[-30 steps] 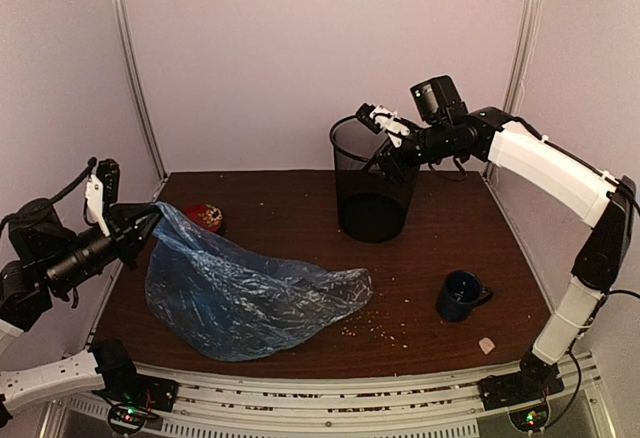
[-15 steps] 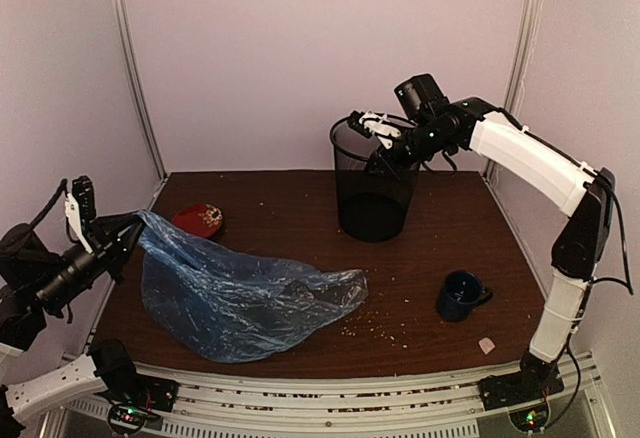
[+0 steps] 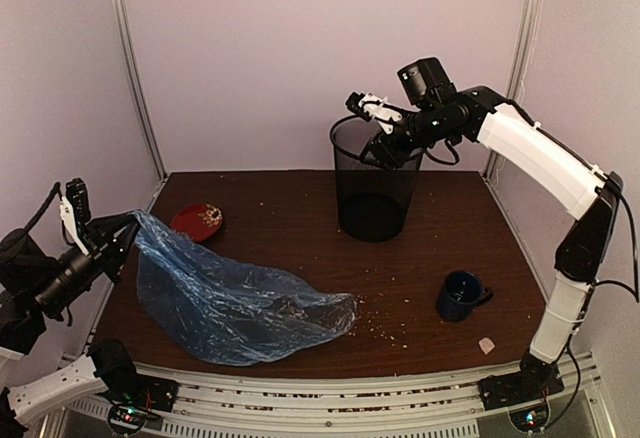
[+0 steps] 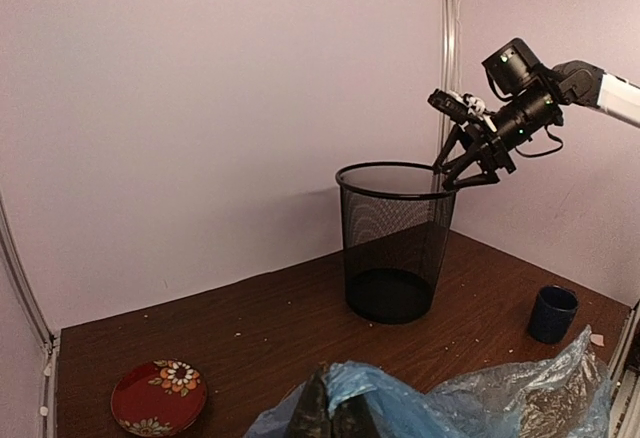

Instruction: Put the trash bags into the trash bin

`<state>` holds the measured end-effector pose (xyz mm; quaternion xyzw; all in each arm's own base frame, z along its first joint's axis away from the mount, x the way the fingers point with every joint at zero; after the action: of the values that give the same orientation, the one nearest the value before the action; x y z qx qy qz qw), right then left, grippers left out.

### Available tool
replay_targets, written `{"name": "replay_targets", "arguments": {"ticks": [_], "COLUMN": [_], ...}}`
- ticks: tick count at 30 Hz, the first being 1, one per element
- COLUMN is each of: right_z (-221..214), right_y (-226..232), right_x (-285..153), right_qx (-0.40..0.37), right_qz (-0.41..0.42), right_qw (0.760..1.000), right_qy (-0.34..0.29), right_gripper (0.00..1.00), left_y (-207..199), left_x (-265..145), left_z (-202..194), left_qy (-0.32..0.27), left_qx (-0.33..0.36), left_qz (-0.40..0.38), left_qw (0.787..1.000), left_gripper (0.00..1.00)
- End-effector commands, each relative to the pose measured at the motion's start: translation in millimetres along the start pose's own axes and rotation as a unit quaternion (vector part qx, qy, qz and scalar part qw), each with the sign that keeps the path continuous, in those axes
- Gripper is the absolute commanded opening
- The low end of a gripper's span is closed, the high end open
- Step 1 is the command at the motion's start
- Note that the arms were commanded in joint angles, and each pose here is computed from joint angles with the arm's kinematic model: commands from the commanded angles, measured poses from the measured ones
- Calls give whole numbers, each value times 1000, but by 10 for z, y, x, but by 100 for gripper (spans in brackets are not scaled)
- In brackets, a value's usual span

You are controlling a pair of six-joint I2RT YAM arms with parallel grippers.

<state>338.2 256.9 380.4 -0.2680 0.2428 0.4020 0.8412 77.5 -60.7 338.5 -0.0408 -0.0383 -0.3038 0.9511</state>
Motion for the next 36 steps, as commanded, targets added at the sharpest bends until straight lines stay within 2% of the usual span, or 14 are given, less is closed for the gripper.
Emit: {"name": "replay_targets", "arguments": {"ticks": [1,6,13,18,23,31,36], "right_z": [155,207,54,39,52,23,-1], "right_y": [-113,-168,-140,-123,-71,82,211], "right_x": [52,211,514,535,451,284,145], "right_qx": [7,11,8,5,1,11,3], "right_qz": [-32,-40,-24,-13,17,77,91], "right_qw": [999,999,999,999,999,997,995], "right_qy": [-8,-8,36,40,33,30,27], "right_gripper": [53,50,46,40,32,12,5], "left_y": [-5,11,23,25,30,42,53], "left_x": [-25,-16,-24,-15,4,-7,-11], "left_z": [53,37,35,24,7,8,7], "left_qy": [-32,-28,-28,-26,-21,-23,-24], "left_qx": [-5,-3,0,0,4,5,5], "left_qz": [-6,6,13,16,21,28,35], "left_qw": [999,1000,1000,1000,1000,999,999], "left_gripper": [0,0,0,0,0,0,0]}}
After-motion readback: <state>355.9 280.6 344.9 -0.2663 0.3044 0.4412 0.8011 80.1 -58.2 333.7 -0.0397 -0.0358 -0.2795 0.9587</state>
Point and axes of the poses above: each gripper's point midway between its finger pads, its own x axis out along the fingers, its own y axis along the line the jaws close on, z = x × y, the point moved 10 cm from there along -x, back along the fingers, and after that the axes turned 2 degrees about -x, right-handed, at the moved point
